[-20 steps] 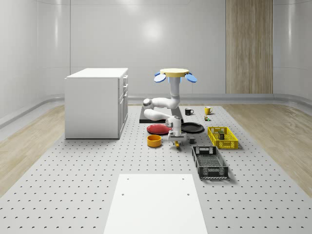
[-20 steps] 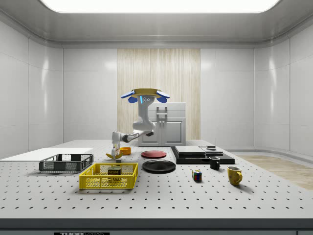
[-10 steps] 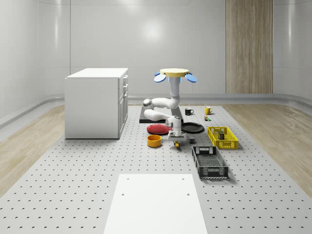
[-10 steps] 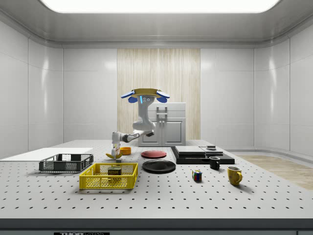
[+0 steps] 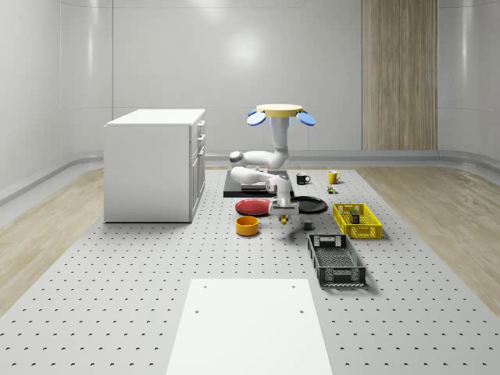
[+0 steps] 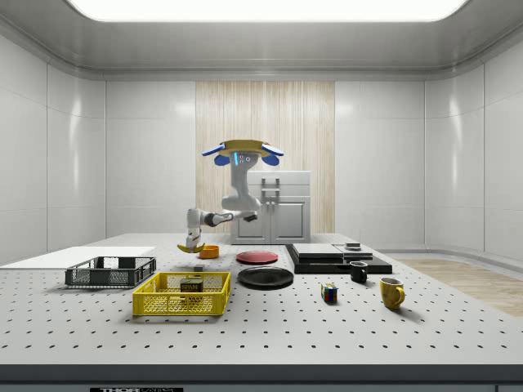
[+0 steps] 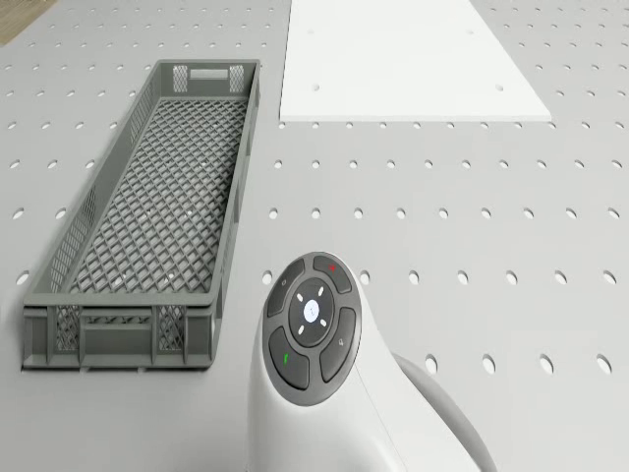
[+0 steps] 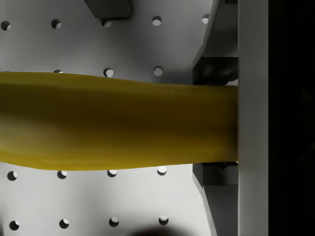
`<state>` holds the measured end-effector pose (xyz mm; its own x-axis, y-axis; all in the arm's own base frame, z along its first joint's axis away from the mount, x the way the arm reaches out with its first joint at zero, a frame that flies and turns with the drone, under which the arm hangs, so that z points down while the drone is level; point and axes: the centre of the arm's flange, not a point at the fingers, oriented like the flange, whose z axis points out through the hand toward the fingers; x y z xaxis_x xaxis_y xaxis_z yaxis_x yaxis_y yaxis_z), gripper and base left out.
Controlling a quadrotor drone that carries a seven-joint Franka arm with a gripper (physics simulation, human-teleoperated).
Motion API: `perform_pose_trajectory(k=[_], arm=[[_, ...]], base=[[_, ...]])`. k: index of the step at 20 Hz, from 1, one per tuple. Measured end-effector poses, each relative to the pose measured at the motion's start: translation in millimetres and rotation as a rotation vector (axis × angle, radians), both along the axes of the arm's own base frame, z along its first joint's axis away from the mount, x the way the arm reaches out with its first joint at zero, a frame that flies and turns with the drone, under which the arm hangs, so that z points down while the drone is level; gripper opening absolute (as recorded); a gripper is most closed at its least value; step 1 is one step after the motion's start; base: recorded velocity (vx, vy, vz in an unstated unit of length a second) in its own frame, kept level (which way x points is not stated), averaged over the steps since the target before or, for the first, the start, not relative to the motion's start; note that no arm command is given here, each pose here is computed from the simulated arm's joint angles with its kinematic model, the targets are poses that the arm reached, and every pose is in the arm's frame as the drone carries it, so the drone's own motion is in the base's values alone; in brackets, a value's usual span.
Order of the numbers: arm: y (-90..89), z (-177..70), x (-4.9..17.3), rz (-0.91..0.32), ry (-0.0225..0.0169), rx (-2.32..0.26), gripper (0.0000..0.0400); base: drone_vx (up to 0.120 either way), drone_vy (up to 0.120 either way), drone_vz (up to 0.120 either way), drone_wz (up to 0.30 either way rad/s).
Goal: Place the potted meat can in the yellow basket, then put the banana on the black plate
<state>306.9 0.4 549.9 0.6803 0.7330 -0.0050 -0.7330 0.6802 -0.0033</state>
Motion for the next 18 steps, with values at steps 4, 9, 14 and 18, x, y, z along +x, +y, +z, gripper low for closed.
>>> perform_pose_trajectory(k=[4,9,14,18], arm=[[-0.1,-4.1,0.0,0.004,0.0,0.0,0.0197],[-0.1,-6.1,0.0,0.008,0.0,0.0,0.0197],[-0.2,-6.7,0.0,0.01,0.0,0.0,0.0197],[-0.2,-6.9,0.0,0.011,0.0,0.0,0.0197]], base=[[-0.1,0.1,0.12,0.0],[-0.12,0.12,0.04,0.0],[-0.12,0.12,0.0,0.0],[-0.12,0.12,0.0,0.0]])
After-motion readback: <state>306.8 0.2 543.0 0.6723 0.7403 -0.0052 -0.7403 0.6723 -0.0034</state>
